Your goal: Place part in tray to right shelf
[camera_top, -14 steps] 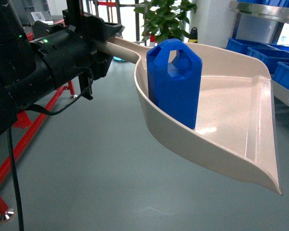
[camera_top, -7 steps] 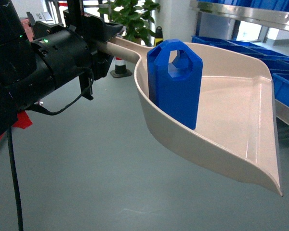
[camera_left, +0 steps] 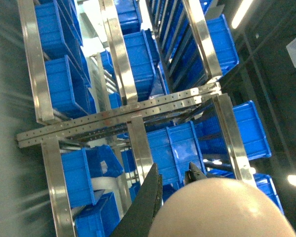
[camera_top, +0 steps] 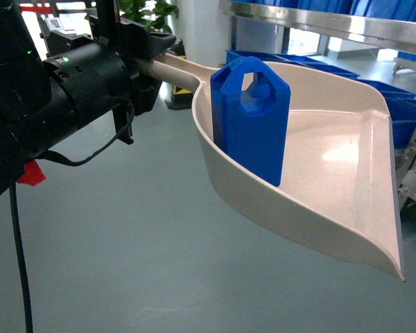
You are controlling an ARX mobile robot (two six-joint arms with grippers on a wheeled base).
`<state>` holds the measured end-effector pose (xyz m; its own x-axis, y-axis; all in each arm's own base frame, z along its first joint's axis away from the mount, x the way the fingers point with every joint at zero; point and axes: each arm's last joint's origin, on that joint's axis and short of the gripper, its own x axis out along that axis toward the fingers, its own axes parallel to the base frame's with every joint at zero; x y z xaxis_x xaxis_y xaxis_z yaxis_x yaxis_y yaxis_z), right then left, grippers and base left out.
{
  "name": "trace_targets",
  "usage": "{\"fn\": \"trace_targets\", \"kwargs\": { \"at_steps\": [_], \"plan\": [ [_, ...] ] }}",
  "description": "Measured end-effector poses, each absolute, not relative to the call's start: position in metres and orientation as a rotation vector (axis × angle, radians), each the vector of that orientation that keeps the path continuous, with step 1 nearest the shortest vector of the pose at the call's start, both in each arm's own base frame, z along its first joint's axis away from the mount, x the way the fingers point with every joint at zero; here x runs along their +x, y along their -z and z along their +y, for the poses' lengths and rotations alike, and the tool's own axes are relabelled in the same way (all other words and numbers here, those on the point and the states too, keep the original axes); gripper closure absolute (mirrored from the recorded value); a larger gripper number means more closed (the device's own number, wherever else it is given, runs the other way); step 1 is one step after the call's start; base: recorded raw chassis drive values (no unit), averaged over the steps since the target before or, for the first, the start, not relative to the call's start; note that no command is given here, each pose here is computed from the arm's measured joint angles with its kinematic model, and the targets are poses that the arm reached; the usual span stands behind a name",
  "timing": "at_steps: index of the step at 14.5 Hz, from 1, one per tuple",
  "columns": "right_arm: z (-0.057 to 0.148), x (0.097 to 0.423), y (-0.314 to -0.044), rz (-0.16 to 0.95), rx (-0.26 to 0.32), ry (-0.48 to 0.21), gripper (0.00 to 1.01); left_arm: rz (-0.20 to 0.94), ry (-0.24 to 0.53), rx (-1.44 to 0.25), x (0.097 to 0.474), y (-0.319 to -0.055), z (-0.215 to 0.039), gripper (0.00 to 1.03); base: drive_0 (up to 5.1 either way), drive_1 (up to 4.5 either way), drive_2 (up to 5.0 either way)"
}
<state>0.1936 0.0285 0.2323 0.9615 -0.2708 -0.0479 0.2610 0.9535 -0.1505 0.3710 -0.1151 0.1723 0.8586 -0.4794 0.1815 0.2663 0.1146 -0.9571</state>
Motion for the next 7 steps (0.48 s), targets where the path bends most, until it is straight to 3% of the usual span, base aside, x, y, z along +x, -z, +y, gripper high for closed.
{"fn": "trace_targets", "kwargs": {
  "at_steps": [7],
  "plan": [
    [0.0285, 0.1936, -0.2323, 0.068, -0.144, 0.270, 0.03, 0.190, 0.551, -1.351, 0.3710, -0.1723, -0.1151, 0.91, -1.6, -1.56, -1.6]
  ]
}}
